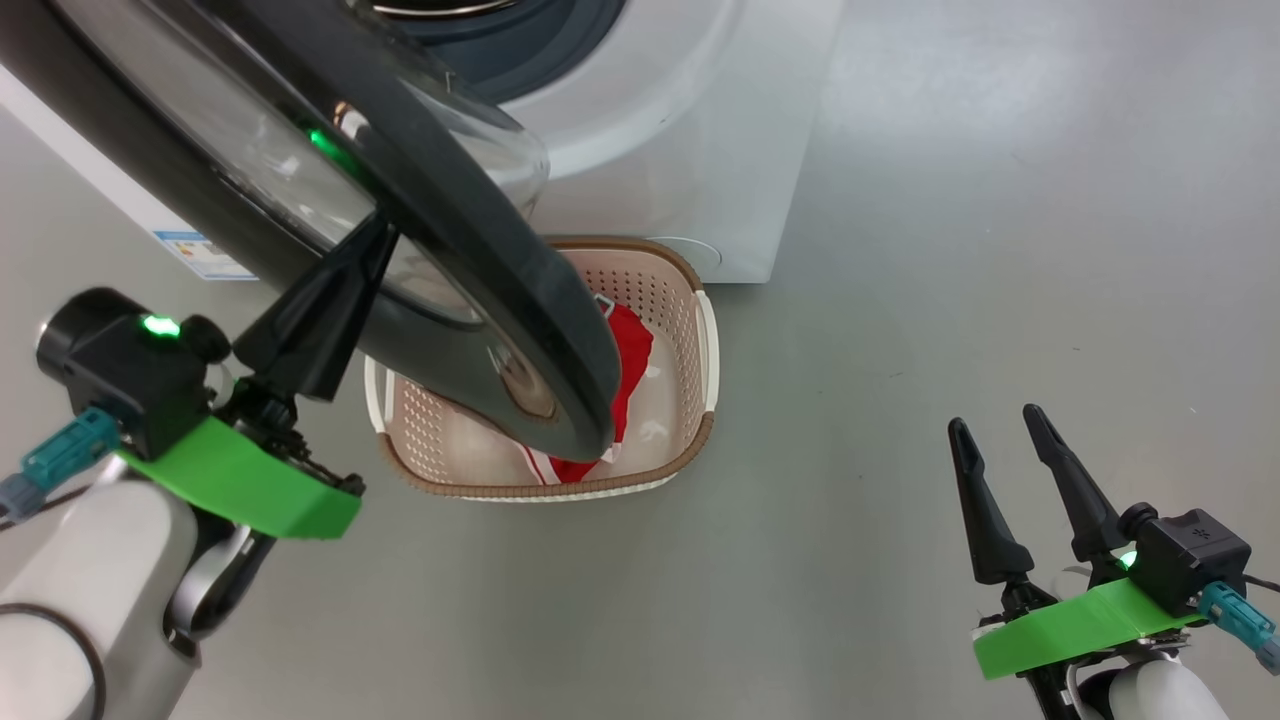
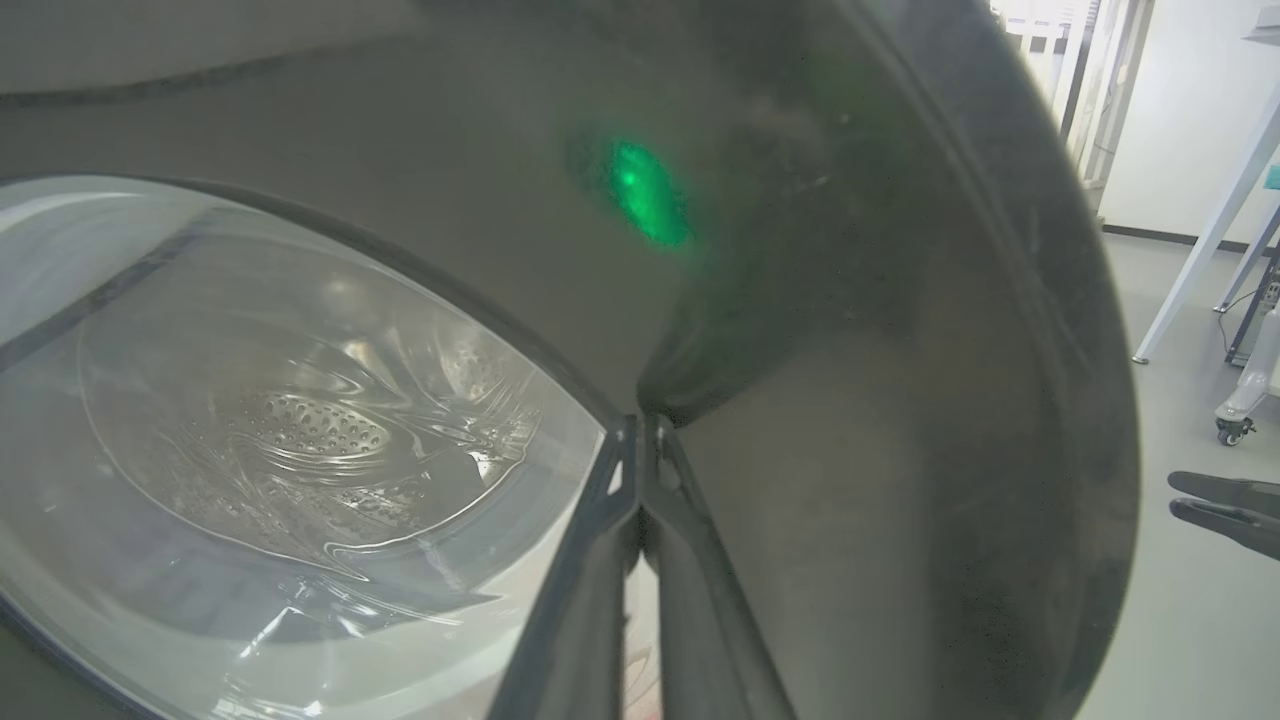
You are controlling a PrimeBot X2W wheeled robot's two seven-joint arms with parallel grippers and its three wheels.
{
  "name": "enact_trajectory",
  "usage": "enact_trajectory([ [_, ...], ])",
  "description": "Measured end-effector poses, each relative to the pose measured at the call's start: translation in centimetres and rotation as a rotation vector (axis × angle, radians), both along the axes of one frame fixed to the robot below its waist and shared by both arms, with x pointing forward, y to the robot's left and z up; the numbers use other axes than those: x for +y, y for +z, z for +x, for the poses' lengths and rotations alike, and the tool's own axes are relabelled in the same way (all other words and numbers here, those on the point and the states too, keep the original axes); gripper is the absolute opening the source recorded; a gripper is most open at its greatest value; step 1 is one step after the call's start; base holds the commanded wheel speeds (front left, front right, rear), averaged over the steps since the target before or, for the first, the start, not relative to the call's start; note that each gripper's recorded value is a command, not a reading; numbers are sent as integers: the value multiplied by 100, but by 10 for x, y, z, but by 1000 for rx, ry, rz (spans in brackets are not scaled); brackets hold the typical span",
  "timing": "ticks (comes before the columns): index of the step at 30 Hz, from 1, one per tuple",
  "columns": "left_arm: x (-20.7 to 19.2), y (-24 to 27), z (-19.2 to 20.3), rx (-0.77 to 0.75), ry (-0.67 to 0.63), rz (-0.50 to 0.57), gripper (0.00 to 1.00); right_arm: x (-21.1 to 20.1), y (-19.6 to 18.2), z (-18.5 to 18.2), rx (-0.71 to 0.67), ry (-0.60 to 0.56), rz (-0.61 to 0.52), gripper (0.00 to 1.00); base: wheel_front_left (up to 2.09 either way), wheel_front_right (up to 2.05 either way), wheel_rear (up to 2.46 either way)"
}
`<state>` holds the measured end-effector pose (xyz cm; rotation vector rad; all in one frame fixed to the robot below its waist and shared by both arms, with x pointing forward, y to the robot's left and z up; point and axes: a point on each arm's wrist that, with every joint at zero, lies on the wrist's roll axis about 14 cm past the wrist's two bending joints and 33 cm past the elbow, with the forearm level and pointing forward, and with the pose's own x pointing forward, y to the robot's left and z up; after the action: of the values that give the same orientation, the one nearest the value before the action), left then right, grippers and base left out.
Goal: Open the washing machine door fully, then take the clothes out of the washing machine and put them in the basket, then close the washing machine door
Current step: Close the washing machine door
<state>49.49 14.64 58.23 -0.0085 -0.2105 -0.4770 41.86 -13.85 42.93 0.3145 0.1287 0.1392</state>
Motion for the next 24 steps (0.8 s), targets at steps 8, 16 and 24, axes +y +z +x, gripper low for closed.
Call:
enact_trajectory([
  [8, -10, 5, 8, -40, -20, 49, 0, -2, 4, 4, -13, -14, 8, 100, 0, 0, 0],
  [16, -23, 7, 16, -48, -44, 40, 0, -5, 1, 3, -5, -26, 7, 100, 0, 0, 0],
  [24, -31, 12, 30, -59, -57, 30, 0, -10, 1, 5, -5, -42, 5, 100, 0, 0, 0],
])
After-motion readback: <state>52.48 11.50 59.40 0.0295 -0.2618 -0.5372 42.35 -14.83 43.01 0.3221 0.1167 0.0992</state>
